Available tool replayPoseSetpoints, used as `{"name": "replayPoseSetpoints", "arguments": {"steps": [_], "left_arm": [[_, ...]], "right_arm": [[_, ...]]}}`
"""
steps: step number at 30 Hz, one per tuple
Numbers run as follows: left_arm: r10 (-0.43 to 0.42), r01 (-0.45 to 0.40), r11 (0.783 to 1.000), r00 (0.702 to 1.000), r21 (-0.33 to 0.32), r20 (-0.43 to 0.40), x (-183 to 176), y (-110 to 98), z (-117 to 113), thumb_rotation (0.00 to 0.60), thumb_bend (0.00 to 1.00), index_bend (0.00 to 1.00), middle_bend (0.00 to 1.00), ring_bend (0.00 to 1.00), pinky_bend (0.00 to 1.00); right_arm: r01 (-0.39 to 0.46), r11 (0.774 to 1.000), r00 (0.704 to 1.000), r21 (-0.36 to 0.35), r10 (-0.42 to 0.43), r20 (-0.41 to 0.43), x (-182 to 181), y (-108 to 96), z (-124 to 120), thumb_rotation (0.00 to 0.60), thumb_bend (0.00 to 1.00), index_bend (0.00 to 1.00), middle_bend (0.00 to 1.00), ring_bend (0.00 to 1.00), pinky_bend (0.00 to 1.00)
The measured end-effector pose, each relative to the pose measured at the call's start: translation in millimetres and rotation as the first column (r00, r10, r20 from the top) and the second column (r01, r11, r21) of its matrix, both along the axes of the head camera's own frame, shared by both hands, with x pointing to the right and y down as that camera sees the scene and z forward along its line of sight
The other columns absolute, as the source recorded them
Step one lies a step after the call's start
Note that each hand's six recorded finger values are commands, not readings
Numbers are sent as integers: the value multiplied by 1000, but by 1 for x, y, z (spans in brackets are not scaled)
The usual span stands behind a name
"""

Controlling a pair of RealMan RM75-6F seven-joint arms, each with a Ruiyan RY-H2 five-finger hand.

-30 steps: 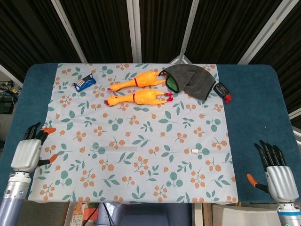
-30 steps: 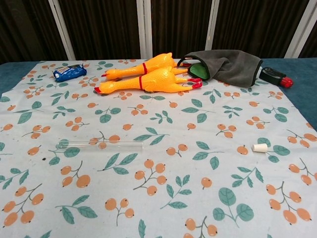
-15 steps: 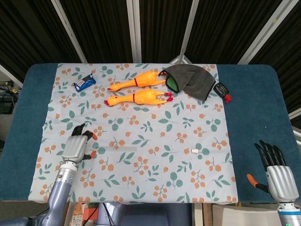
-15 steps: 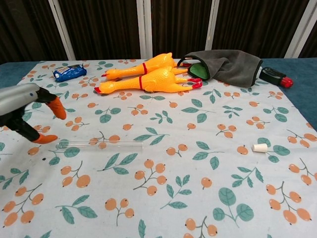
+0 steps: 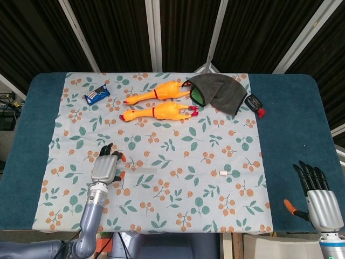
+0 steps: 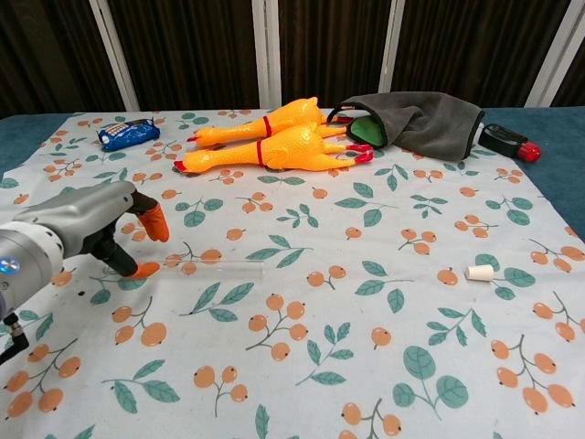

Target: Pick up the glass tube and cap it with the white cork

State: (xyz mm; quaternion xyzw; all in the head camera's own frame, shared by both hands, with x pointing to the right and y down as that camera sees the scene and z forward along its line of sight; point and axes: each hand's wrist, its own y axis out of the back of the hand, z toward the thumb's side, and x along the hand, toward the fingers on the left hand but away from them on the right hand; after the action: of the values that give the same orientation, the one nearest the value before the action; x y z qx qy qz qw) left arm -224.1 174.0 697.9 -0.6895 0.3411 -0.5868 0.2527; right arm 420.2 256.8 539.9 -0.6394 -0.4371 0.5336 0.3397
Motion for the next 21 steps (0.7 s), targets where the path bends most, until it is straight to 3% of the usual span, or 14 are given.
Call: {"name": "replayPoseSetpoints", "arguments": {"steps": [21], "left_arm": [[12, -11, 999, 1000, -33, 19, 28, 5, 14, 600, 413, 484, 361, 0, 0]], "right_arm": [[-3, 1000, 1000, -2, 3, 6, 0, 0, 0, 600, 269, 0, 0, 0, 0]]}}
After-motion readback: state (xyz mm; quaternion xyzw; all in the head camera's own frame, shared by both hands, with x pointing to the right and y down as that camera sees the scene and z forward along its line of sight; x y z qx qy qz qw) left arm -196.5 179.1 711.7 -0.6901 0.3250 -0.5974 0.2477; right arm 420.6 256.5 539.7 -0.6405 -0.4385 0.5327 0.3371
